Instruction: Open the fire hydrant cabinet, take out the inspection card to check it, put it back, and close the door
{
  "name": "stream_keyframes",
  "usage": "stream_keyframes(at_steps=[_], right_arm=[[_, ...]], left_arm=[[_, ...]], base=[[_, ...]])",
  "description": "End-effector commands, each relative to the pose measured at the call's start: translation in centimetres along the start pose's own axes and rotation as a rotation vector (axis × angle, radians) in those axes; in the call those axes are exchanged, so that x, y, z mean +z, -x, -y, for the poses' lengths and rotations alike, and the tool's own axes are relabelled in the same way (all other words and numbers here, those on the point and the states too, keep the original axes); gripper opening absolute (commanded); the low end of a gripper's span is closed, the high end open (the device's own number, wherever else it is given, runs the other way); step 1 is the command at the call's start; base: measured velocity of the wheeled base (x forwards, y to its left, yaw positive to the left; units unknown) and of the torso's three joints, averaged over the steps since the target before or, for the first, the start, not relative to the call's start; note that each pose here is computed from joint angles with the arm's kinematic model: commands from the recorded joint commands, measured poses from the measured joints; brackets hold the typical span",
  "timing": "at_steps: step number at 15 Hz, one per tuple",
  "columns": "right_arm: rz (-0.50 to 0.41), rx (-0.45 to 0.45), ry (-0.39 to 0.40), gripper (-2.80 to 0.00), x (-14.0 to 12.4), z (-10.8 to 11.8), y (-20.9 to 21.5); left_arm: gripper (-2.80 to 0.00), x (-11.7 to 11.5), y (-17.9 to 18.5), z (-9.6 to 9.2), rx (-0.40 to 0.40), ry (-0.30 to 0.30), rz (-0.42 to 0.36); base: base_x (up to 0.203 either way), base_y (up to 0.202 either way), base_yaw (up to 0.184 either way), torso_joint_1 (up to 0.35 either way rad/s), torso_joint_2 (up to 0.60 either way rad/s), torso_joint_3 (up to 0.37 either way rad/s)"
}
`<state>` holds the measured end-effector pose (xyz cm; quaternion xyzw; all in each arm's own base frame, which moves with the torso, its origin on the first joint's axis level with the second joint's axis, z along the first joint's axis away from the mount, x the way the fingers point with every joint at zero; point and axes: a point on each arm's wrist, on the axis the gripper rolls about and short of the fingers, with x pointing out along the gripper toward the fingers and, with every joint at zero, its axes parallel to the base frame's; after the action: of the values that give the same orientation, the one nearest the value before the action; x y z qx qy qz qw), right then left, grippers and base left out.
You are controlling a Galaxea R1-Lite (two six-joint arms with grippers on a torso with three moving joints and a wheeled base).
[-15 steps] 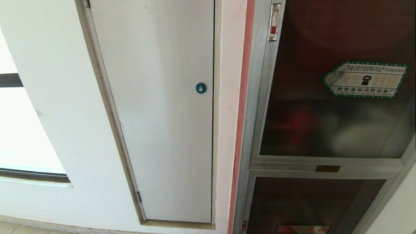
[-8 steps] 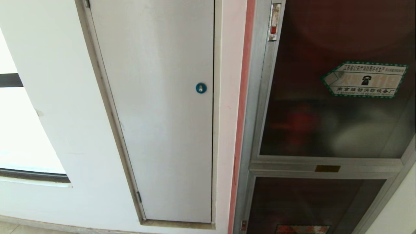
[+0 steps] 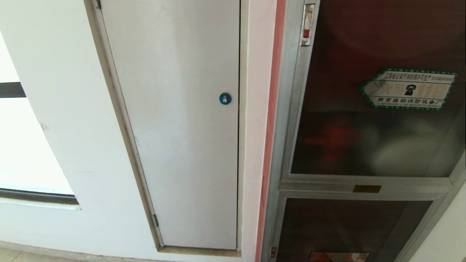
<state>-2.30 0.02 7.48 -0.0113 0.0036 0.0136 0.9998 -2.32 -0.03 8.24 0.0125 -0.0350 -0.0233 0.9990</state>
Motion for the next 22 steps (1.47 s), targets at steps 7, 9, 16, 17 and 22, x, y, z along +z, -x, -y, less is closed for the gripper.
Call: stream_keyframes(at_steps=[7, 9, 16, 17, 22], right_arm=[[0.0, 0.001, 0.0, -2.8, -0.01, 0.0, 0.0], [0.0, 0.001, 0.0, -2.8, -0.01, 0.0, 0.0], [0.0, 0.001, -0.001, -2.8, -0.01, 0.0, 0.0], [0.0, 0.001, -0.003, -2.8, -0.01, 0.0, 0.0], [0.0, 0.001, 0.001, -2.8, -0.01, 0.0, 0.0]], left_arm=[[-2.8, -0.77, -0.17, 0.01, -0.001, 0.001, -0.028], [-2.8, -0.77, -0.17, 0.01, -0.001, 0.001, -0.028], [-2.8, -0.77, -0.17, 0.01, -0.001, 0.001, -0.028], [-2.8, -0.77, -0.17, 0.01, -0.001, 0.001, -0.028], [-2.8, -0.77, -0.17, 0.01, -0.001, 0.001, -0.028]], base=[[0.0, 0.0, 0.0, 0.0, 0.0, 0.0], [0.0, 0.0, 0.0, 0.0, 0.0, 0.0], [0.0, 0.0, 0.0, 0.0, 0.0, 0.0], [0.0, 0.0, 0.0, 0.0, 0.0, 0.0], [0.0, 0.0, 0.0, 0.0, 0.0, 0.0]])
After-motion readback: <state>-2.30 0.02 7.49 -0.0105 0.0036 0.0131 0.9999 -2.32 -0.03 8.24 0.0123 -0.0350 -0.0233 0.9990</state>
